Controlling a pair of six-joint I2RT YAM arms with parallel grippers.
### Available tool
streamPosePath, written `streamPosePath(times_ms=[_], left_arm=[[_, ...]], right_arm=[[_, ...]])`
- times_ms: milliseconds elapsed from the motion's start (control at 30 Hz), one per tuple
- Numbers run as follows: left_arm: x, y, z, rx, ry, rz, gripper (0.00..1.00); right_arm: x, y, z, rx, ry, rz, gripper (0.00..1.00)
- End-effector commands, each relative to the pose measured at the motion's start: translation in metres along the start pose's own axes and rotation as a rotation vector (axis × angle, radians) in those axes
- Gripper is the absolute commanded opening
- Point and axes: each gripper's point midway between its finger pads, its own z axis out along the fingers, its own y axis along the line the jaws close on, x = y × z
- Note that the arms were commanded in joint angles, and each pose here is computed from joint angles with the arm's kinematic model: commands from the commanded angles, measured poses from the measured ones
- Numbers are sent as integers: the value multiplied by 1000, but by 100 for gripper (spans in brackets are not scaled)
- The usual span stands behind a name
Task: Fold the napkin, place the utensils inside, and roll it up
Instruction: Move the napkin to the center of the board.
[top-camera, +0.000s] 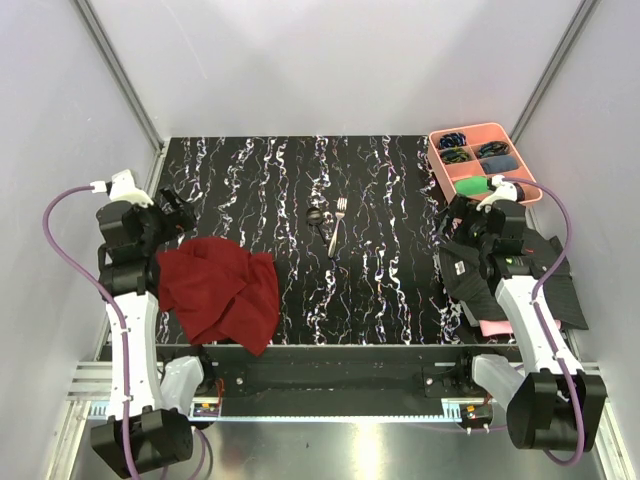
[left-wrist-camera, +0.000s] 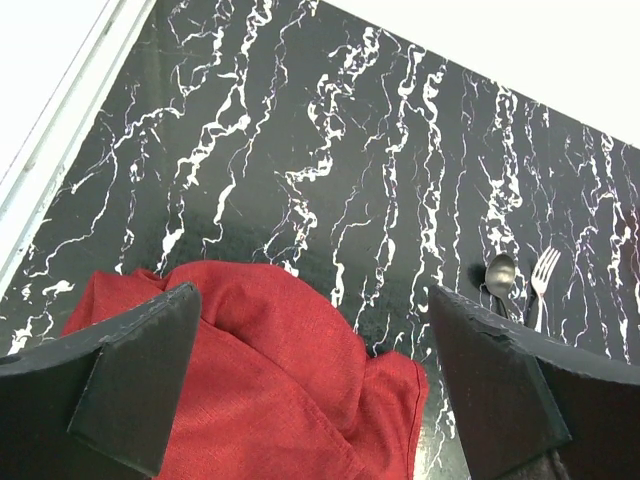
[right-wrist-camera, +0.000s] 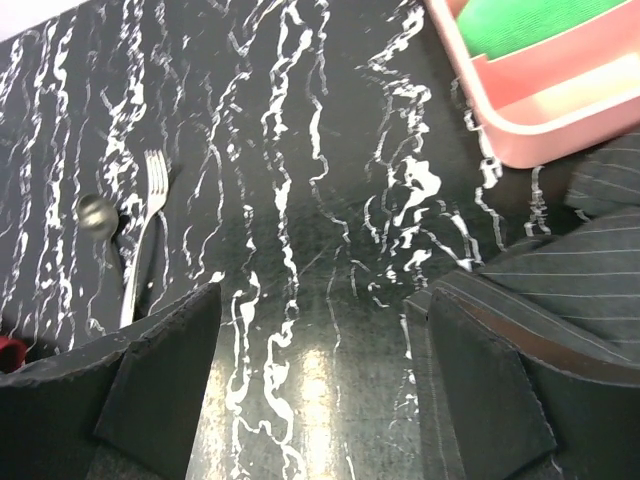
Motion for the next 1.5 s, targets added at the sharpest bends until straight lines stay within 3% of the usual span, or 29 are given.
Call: streamPosePath(times_ms=[0, 133, 200, 233, 333, 467, 667, 967, 1100, 1167, 1200, 1300, 1333, 1367, 1467], left_arm=[[-6, 1, 5, -3, -34, 23, 99], [19, -15, 11, 53, 27, -8, 99], [42, -12, 17, -7, 65, -18, 99], [61, -28, 16, 18, 116, 13, 99], [96, -26, 9, -120, 166, 30, 99], [150, 12, -1, -321, 227, -136, 99], [189, 37, -8, -430, 218, -296, 99], [222, 25, 18, -368, 346, -234, 99], [235, 4, 35, -253, 401, -236, 81], [248, -13, 40, -156, 470, -230, 55], [242, -24, 47, -104, 447, -241, 33], [232, -52, 61, 25, 435, -257, 15], [226, -66, 68, 68, 443, -249, 5], [221, -75, 73, 93, 445, -239, 0], [207, -121, 85, 203, 446, -203, 0]], right_arm=[[-20, 20, 4, -94, -37, -22, 92], [-19, 20, 4, -97, -36, -16, 92], [-19, 20, 4, -95, -40, -15, 93], [-20, 20, 4, -93, -44, -15, 93], [-19, 18, 3, -87, -44, -10, 93], [-20, 18, 1, -81, -46, -8, 93], [-22, 18, -4, -73, -63, -6, 94], [-20, 15, -2, -60, -57, 3, 94], [-18, 12, 0, -50, -49, 5, 94], [-19, 12, 0, -46, -52, 6, 94], [-18, 12, 1, -46, -46, 9, 94], [-17, 13, 1, -51, -42, 9, 94], [-17, 13, 2, -52, -39, 9, 94], [-18, 13, 2, -54, -40, 9, 94], [-19, 15, 3, -59, -32, 8, 93]])
